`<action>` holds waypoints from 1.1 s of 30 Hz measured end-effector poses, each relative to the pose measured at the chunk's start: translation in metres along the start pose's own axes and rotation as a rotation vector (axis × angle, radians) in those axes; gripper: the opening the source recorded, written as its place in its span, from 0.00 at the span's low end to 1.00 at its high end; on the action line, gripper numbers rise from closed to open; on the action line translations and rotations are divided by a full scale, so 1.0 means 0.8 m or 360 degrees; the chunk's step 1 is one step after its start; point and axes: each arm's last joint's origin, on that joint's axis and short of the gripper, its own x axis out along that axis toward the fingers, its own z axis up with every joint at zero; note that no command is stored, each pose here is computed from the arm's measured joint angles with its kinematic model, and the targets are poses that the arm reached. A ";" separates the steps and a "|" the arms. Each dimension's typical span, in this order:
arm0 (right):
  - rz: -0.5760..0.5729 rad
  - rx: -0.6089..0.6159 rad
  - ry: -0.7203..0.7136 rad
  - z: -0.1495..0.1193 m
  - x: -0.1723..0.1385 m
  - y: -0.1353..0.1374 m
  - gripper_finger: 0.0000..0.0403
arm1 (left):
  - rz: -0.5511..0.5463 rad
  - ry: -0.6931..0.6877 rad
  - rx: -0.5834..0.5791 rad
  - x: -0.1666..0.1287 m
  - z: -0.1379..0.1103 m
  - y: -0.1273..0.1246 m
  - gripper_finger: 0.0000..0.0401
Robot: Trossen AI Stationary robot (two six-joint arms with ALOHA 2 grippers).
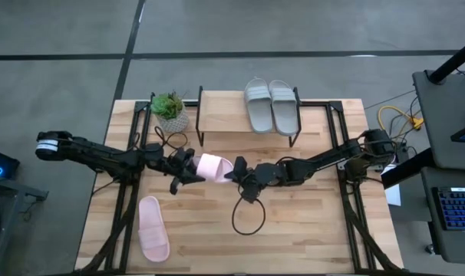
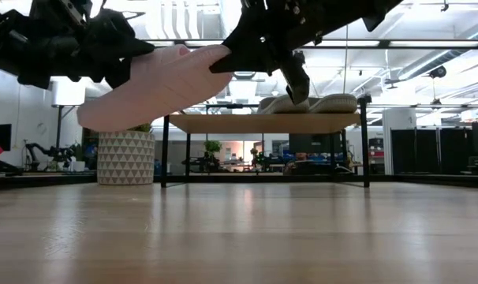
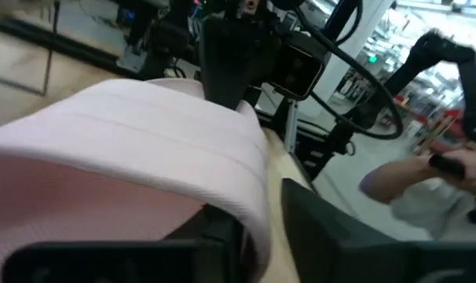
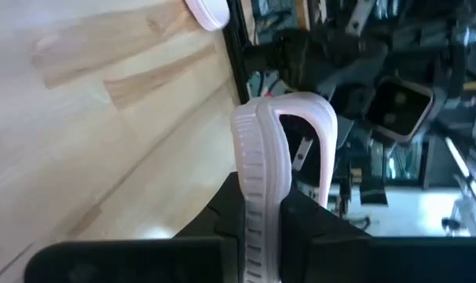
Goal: Pick and place slides into the shelf
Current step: Put the top pink slide on the shelf
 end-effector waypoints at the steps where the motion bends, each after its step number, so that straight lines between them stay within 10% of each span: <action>1: -0.0007 0.0024 0.0019 0.000 0.000 0.000 0.07 | 0.0008 -0.0007 0.0044 0.000 0.000 0.000 0.23; 17: -0.0030 0.0115 0.0093 0.029 -0.030 -0.001 0.07 | -0.0020 -0.0121 0.0329 -0.002 0.010 -0.005 0.75; 33: -0.0076 0.0111 0.0320 0.062 -0.058 0.015 0.07 | -0.0100 -0.0365 0.0498 -0.024 0.036 -0.024 0.83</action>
